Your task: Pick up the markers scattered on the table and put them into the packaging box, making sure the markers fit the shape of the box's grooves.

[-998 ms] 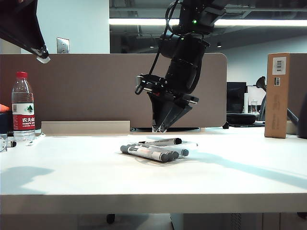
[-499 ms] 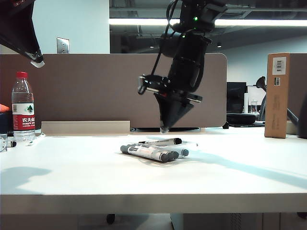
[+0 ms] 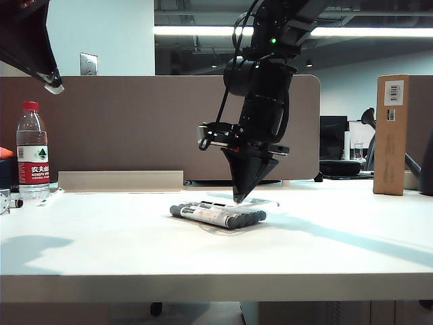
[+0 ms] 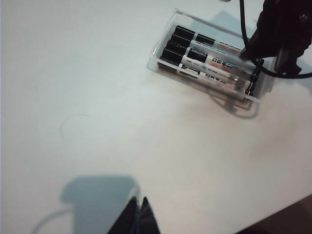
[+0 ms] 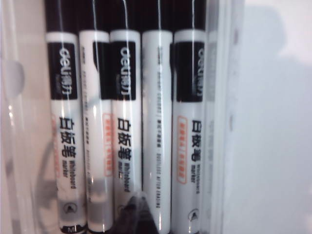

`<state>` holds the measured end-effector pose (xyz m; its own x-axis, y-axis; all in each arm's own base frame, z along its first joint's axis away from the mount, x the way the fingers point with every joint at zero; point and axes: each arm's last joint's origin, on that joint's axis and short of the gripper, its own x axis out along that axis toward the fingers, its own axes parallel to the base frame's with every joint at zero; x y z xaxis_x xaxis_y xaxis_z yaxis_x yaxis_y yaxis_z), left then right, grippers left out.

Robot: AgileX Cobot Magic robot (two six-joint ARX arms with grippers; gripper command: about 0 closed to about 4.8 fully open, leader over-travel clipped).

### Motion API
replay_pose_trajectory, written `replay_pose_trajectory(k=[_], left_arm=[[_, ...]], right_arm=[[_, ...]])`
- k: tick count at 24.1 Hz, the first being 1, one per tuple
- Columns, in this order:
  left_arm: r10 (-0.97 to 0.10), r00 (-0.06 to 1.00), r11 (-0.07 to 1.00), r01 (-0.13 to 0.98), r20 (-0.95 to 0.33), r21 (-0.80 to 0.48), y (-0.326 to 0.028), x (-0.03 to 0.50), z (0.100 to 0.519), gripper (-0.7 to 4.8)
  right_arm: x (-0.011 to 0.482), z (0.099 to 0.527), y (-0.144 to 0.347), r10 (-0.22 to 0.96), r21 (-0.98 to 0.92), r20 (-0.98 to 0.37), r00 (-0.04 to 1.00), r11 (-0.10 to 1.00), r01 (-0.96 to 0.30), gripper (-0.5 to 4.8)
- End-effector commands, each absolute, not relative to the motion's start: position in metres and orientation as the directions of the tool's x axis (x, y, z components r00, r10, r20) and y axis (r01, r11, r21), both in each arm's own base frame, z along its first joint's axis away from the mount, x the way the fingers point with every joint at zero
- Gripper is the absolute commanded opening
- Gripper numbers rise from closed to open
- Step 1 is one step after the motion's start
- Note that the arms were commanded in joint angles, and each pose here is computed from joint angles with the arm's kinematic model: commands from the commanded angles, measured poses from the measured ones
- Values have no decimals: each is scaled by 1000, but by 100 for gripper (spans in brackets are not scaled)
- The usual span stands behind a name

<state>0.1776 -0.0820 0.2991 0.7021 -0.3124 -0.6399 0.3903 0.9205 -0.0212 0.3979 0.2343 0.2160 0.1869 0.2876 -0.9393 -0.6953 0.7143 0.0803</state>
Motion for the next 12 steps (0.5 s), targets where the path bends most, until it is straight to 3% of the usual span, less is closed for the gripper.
replay_pose_trajectory(k=[1,9,10,11,12], left_arm=[[-316,716,920,392,-622,-16,-82,178,302,-5],[-315,714,920,392,-625,-16,-82,178,302,-5],[-315,714,920,392,-625,-16,-82,178,302,-5],[-315,714,920,391,-625,-16,-82,178,302,-5],[-311,716,922,388,-625,-14,-82,178,302,-5]], right_arm=[[397,220,235,292,77,-936,197,714,-696,-9],[393,231,235,340,114,-922,187,698,-708,-8],[392,233,236,368,143,-914,172,687,-713,27],[391,237,236,399,175,-902,165,688,-704,174],[390,241,235,404,183,-899,169,696,-694,251]])
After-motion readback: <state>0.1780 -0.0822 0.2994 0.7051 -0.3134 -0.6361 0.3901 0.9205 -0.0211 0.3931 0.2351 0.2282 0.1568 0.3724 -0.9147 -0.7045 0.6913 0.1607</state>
